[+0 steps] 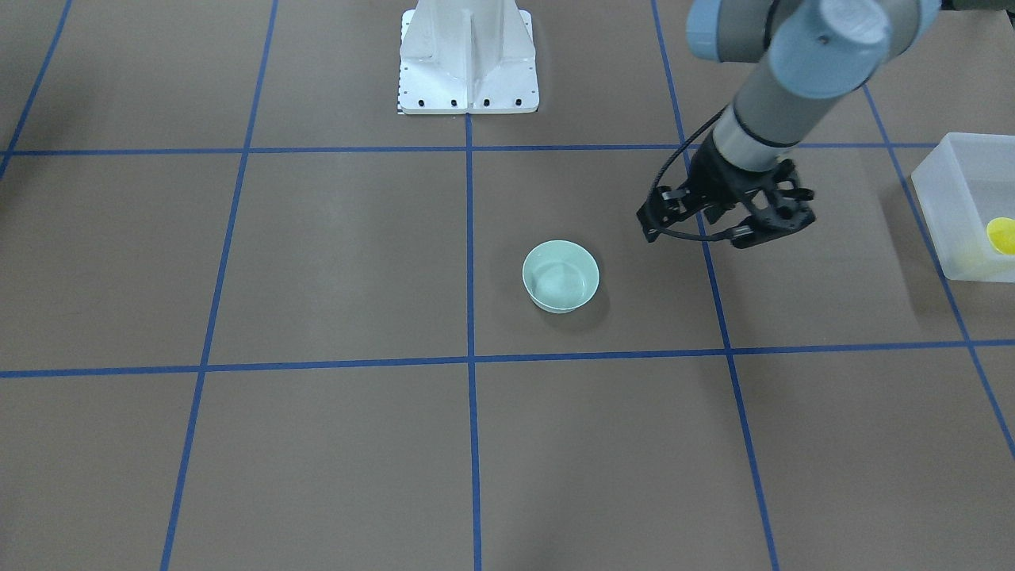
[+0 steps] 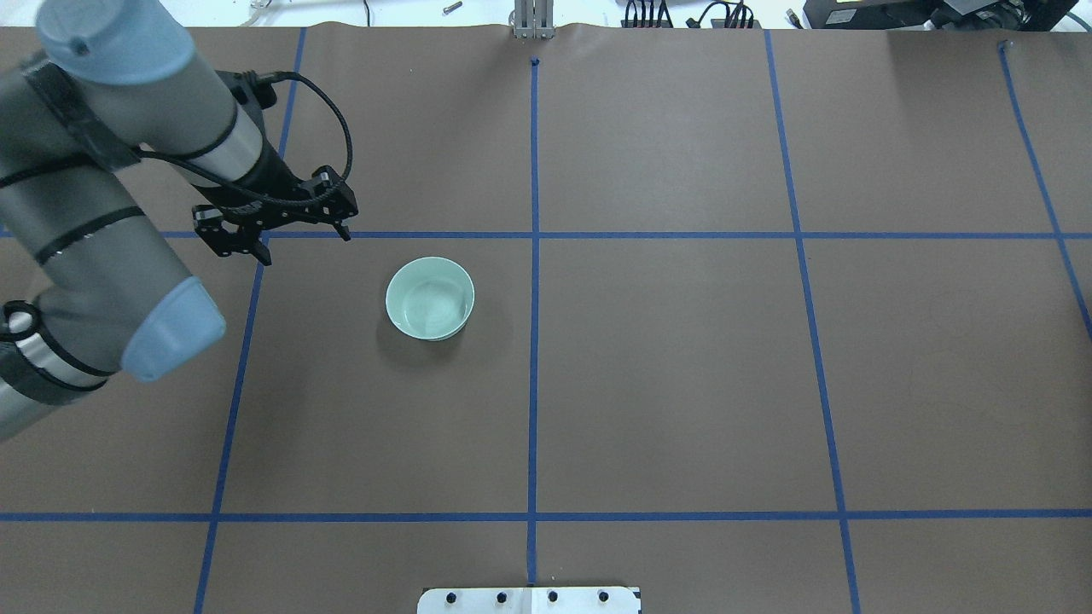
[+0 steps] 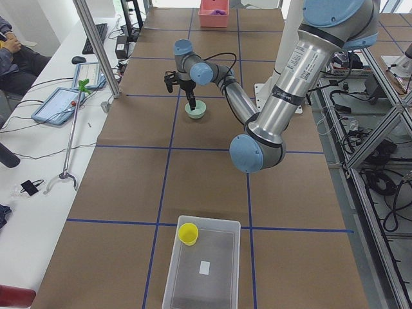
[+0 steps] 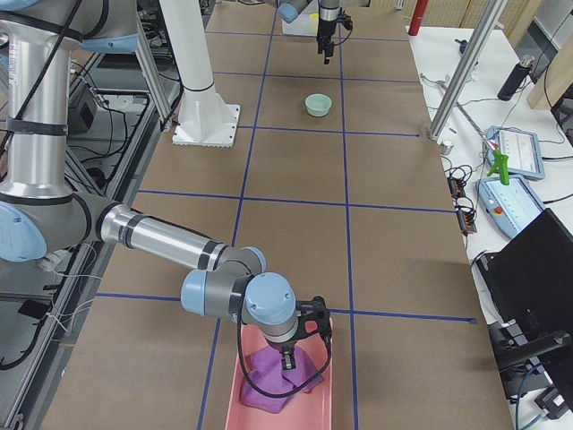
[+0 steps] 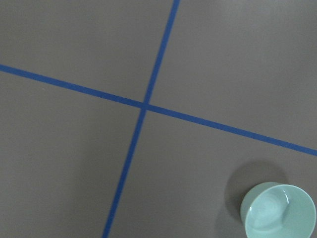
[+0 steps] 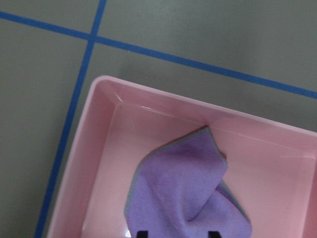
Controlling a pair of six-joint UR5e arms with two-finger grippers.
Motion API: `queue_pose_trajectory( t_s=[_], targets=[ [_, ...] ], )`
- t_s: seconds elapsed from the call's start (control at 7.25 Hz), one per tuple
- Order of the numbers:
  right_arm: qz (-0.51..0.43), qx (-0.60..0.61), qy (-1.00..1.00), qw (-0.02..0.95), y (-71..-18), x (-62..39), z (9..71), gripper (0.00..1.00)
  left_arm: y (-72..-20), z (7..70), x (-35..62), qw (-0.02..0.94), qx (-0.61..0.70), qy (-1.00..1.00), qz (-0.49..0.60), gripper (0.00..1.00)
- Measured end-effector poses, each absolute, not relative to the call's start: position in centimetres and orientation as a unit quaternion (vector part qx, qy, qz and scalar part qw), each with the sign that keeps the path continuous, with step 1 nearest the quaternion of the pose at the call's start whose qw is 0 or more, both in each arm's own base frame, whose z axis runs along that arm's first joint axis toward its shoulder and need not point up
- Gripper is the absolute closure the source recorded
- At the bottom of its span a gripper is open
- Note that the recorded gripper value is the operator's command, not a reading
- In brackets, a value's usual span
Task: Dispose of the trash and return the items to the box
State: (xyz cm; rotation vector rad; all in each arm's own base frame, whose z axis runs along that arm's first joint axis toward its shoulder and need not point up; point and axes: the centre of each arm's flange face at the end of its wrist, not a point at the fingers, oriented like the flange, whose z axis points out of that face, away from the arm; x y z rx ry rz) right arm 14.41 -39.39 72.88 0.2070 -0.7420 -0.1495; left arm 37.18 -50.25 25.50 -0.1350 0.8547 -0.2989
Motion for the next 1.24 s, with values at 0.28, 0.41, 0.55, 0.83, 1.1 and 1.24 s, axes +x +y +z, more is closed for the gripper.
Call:
queue_pose_trajectory(
  t_s=[0.28, 0.41, 0.55, 0.83, 1.1, 1.24],
  targets=[
    [-0.037, 0.116, -0.38, 0.917, -40.3, 12.5, 66.7, 0.0, -50.4, 27.9, 42.2, 0.892, -0.064, 0.418, -0.16, 0.02],
    [-0.027, 0.115, -0.388, 0.914, -40.5, 10.7, 63.9, 0.0, -50.0, 29.0, 44.5, 0.888, -0.065, 0.424, -0.165, 0.03],
    [-0.019, 0.11, -0.395, 0.912, -40.8, 8.6, 61.4, 0.0, -49.3, 29.9, 46.6, 0.887, -0.063, 0.425, -0.168, 0.16],
    [-0.011, 0.097, -0.412, 0.906, -40.7, 5.3, 57.9, 0.0, -48.3, 30.8, 48.7, 0.887, -0.061, 0.424, -0.173, 0.65],
    [-0.01, 0.092, -0.419, 0.903, -40.1, 4.2, 56.6, 0.0, -47.6, 31.2, 49.8, 0.889, -0.066, 0.421, -0.171, 1.0],
    [-0.009, 0.088, -0.422, 0.902, -40.2, 3.2, 55.7, 0.0, -47.3, 31.3, 50.1, 0.889, -0.067, 0.42, -0.169, 1.0]
  ],
)
